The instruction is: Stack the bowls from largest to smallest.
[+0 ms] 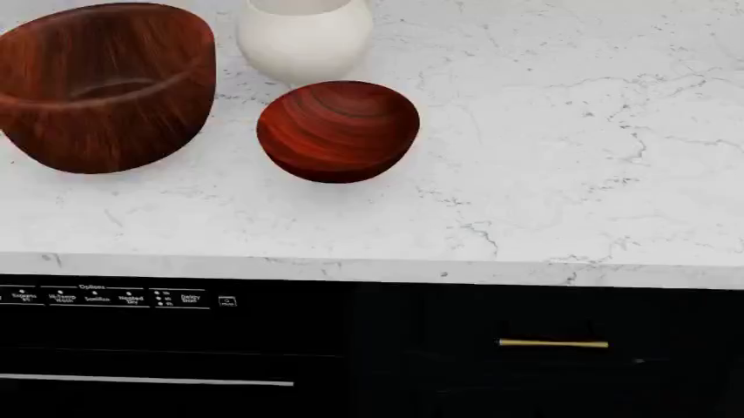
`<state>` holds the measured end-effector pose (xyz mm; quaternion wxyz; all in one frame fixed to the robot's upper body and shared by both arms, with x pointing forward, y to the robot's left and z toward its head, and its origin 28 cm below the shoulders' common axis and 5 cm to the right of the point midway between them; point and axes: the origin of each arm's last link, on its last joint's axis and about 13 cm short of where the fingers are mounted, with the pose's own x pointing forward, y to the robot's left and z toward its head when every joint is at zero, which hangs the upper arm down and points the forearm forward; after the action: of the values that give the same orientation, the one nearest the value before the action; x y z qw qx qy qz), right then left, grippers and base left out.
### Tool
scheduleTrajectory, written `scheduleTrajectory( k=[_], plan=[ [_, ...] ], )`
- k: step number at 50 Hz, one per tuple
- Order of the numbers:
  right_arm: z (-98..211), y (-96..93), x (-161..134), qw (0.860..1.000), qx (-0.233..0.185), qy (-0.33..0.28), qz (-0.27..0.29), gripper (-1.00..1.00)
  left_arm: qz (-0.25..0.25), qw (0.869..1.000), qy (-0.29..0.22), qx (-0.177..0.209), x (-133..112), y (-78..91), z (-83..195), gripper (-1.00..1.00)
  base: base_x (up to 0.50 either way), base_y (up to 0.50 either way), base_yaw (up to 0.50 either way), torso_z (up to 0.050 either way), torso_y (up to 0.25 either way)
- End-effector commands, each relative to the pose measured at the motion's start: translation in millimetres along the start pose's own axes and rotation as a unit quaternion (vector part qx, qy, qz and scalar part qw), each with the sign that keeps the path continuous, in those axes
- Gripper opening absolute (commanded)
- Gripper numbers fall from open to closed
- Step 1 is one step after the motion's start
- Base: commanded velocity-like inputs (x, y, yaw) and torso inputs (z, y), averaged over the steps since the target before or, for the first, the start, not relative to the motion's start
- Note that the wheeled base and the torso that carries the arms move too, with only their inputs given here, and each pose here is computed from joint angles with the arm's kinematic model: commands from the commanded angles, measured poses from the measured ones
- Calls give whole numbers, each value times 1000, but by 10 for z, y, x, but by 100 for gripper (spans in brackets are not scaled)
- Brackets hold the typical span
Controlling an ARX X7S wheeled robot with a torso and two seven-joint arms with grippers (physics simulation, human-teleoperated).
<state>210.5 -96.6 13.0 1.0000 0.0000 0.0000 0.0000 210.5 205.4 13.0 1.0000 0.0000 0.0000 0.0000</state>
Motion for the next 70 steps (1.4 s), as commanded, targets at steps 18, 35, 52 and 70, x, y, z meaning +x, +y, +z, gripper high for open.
scheduleTrajectory(
  k=[18, 35, 52, 70],
  plan=[
    [-5, 42, 37, 1000, -7, 12, 3, 100, -2, 1000, -15, 10, 20, -15, 24, 100, 0, 0, 0, 0, 0],
    [-12, 43, 44, 1000, -9, 13, 3, 100, -3, 1000, -5, 20, 6, -12, -33, 100, 0, 0, 0, 0, 0],
    [21, 39, 42, 1000, -11, 8, 2, 100, -21, 999, -32, 4, -1, -8, 150, 100, 0, 0, 0, 38, 1],
    [121, 36, 52, 1000, -17, -2, 1, 100, -19, 997, -72, -4, 41, 17, 286, 100, 0, 0, 0, 50, 0]
  ],
)
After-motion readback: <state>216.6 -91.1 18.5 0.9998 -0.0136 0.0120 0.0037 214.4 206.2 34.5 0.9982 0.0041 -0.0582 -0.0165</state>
